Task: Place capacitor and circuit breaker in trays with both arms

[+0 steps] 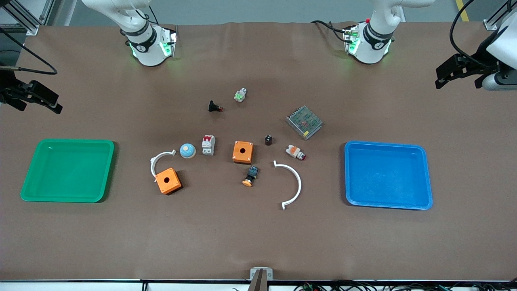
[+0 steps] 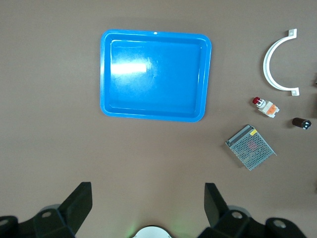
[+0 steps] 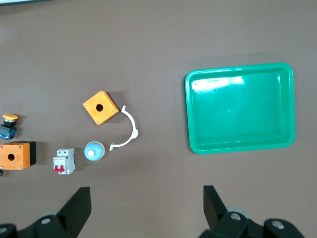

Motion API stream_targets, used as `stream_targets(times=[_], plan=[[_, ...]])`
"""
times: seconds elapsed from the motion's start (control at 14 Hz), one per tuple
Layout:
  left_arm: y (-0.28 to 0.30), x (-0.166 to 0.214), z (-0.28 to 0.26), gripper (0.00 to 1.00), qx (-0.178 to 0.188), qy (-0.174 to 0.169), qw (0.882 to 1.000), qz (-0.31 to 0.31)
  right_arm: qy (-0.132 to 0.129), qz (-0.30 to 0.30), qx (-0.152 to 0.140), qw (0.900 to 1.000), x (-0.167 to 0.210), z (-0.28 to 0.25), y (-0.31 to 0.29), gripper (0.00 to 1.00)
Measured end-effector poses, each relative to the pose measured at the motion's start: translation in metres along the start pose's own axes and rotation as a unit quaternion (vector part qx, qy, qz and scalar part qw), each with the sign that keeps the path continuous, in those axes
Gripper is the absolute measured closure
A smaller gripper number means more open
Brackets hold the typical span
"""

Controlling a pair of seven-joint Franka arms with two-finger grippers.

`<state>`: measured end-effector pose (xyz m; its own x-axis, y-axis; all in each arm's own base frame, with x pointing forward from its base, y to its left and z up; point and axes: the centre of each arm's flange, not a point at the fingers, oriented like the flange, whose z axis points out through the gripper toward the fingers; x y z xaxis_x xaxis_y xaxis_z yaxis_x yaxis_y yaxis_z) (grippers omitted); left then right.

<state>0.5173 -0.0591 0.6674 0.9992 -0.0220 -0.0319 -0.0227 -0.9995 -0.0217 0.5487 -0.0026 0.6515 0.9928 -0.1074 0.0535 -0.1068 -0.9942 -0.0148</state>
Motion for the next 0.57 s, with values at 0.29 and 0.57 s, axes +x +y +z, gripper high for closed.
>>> stream_targets(times=[0.29, 0.57], plan=[[0.000, 0.000, -0.002, 0.00, 0.000, 0.002, 1.000, 0.000, 0.000, 0.000, 0.000, 1.000, 0.000, 0.000, 0.000, 0.00], [0.005, 0.023, 0.016, 0.00, 0.003, -0.012, 1.000, 0.001, 0.000, 0.000, 0.000, 1.000, 0.000, 0.000, 0.000, 0.00]])
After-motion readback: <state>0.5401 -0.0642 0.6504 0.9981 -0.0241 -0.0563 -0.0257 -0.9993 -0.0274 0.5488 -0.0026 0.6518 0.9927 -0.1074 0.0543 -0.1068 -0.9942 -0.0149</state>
